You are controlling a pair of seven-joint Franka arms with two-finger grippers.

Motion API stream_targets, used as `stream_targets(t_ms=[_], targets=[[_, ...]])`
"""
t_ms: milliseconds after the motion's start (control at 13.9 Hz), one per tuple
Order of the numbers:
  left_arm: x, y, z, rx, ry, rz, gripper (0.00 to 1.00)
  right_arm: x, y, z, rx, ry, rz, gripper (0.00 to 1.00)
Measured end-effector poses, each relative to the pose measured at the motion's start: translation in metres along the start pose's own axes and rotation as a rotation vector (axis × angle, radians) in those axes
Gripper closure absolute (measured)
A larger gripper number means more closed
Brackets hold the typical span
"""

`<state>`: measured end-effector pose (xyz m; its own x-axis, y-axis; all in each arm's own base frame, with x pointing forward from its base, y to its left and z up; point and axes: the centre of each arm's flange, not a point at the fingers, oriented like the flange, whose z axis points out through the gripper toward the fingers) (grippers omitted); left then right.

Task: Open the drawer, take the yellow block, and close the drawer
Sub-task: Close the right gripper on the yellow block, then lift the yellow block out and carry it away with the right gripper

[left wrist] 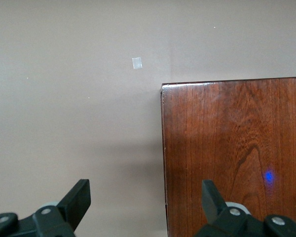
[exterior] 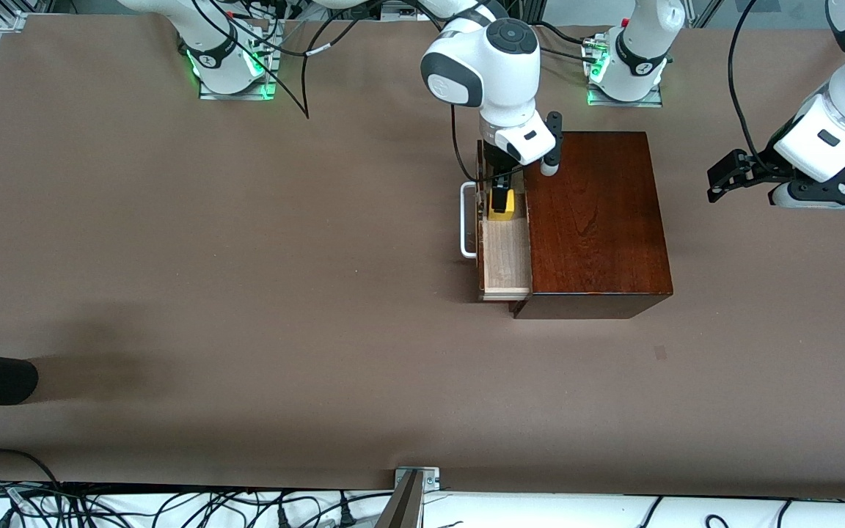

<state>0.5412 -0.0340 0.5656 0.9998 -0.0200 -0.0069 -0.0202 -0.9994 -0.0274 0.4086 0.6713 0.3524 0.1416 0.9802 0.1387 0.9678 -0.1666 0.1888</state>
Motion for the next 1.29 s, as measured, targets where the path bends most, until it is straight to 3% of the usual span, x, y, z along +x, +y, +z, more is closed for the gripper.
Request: stream_targets(t_ms=[717, 1004, 1291], targets=[[0.0, 0.001, -0.008, 0.0, 0.004, 0.002, 0.0, 0.002, -0.008, 0.043, -0.001, 0.024, -0.009, 0.0], [0.0, 0.005, -0.008, 0.001, -0.001, 0.008, 0.0, 0.002, -0.007, 0.041, 0.002, 0.01, -0.008, 0.44], [-0.001, 0.005, -0.007, 0.001, -0.009, 0.01, 0.0, 0.003, -0.004, 0.031, 0.005, -0.014, -0.001, 0.44]])
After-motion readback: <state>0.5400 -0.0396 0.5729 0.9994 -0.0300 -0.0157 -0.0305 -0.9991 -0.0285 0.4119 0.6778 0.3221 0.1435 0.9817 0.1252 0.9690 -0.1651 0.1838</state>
